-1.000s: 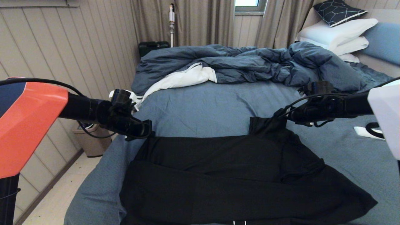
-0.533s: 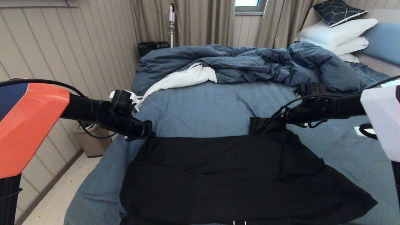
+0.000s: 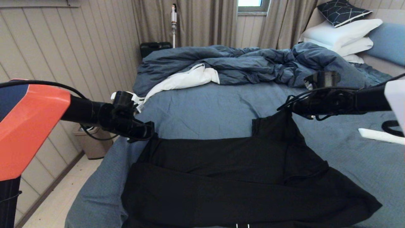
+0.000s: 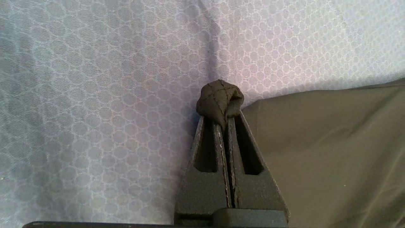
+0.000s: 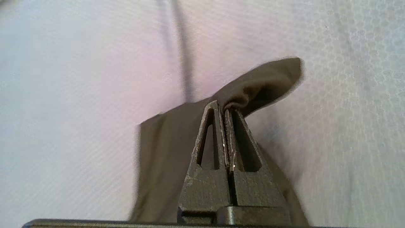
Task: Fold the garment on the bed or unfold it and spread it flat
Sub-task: Fold the black T-shirt
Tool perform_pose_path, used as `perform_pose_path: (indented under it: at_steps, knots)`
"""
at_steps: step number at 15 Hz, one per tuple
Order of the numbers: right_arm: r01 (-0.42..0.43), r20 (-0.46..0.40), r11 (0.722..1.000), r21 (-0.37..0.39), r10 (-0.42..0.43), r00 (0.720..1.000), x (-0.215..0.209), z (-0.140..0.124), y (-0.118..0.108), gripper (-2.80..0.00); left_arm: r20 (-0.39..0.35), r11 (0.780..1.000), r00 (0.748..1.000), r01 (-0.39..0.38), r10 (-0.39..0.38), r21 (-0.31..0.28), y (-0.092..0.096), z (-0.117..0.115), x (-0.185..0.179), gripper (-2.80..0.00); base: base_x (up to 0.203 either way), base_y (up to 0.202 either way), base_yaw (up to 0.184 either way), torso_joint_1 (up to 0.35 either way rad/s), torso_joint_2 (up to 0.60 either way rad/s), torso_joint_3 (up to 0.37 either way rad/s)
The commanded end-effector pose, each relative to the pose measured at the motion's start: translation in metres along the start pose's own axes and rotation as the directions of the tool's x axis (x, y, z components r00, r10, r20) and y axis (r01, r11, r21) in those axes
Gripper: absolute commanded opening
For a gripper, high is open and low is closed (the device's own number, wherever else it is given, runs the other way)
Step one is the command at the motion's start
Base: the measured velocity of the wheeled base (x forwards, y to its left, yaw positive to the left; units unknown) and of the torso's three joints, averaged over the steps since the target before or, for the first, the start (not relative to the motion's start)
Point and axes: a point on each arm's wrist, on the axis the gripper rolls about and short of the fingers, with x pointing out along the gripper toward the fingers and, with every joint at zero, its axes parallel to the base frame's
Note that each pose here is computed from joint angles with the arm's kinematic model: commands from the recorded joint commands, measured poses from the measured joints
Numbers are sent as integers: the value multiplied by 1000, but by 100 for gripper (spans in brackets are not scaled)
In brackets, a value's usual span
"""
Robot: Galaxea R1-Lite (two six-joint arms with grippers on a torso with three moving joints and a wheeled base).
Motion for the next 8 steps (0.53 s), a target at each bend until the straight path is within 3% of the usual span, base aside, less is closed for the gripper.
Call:
perform_pose_path:
  at_steps: [1, 5, 8]
  knots:
    - [-32, 40, 999, -8, 32, 999, -35, 9, 13, -280, -1, 1000, 1000, 3, -3, 0, -2, 0, -2, -280, 0, 0, 0, 0, 0, 0]
    - [-78, 84, 996, -35, 81, 993, -96, 6, 22, -280, -3, 1000, 1000, 5, -5, 3, -3, -2, -2, -280, 0, 0, 0, 0, 0, 0]
    - [-118, 53, 990, -83, 123, 991, -137, -9, 18, -280, -4, 1000, 1000, 5, -5, 4, -4, -2, -2, -280, 0, 0, 0, 0, 0, 0]
